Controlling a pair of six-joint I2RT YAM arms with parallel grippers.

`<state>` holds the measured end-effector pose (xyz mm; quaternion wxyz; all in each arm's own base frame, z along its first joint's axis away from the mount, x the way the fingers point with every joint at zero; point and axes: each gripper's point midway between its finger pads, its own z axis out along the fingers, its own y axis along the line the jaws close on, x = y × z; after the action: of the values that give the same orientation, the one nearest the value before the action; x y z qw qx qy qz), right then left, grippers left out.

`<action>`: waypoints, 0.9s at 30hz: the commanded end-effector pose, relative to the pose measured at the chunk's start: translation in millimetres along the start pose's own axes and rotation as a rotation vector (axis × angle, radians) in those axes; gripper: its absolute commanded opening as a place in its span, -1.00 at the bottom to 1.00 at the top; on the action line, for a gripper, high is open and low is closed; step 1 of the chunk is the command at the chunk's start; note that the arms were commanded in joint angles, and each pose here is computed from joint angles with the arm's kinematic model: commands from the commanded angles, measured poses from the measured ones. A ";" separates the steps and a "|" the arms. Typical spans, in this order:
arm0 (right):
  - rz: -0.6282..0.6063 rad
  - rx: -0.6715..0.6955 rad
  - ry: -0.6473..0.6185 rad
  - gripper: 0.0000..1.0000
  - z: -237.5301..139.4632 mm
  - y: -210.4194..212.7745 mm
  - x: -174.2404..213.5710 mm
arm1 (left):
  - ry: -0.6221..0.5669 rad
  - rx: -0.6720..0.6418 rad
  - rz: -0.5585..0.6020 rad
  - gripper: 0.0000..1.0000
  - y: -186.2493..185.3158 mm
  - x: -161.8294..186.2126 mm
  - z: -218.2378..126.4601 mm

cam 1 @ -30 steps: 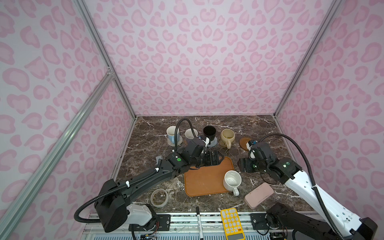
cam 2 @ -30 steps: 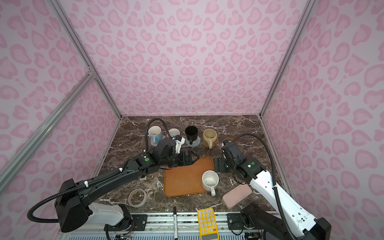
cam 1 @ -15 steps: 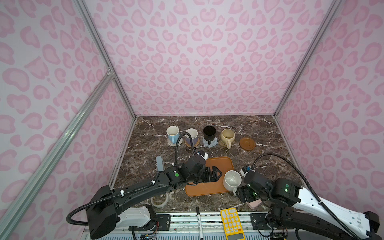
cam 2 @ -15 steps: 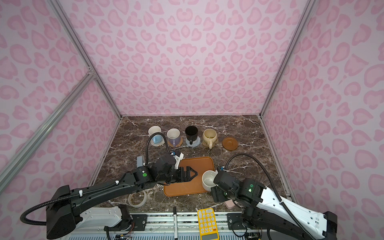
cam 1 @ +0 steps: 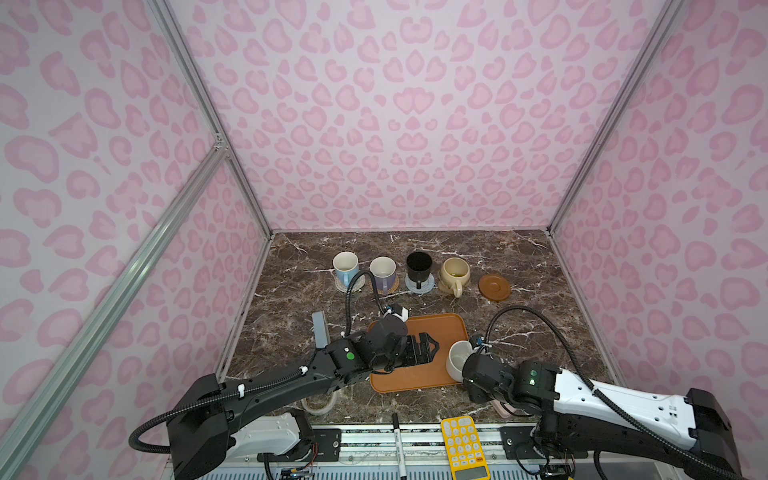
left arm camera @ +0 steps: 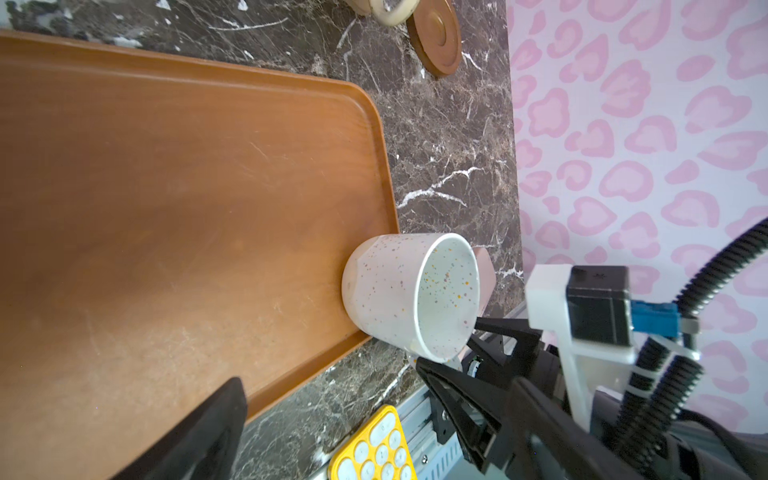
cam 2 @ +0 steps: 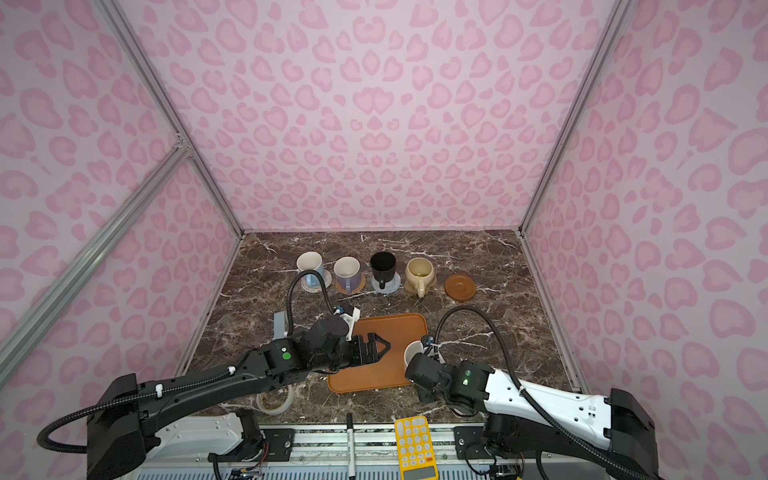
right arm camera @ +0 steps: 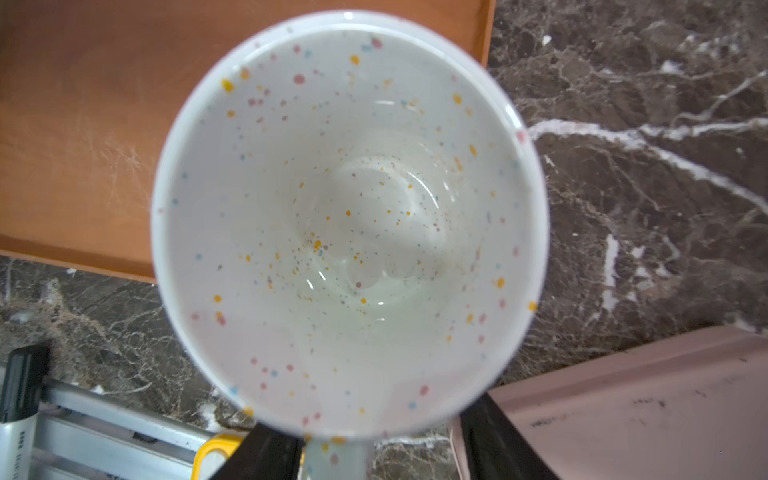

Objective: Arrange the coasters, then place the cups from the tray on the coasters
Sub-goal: 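Withdraw the right gripper and reach into the white speckled mug on the tray, then lift the white speckled mug with the right gripper and set it on the wooden saucer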

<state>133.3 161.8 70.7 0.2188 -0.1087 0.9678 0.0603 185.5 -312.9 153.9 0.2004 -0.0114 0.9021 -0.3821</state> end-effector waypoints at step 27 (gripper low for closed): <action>0.057 0.010 -0.162 -1.00 -31.3 -10.7 -55.8 | -0.154 0.029 0.062 0.98 -37.9 -50.3 -21.9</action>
<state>158.2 167.2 110.9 0.2686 -0.0882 0.9559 0.0800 207.7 -315.7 196.4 0.2553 -0.0191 0.8847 -0.3895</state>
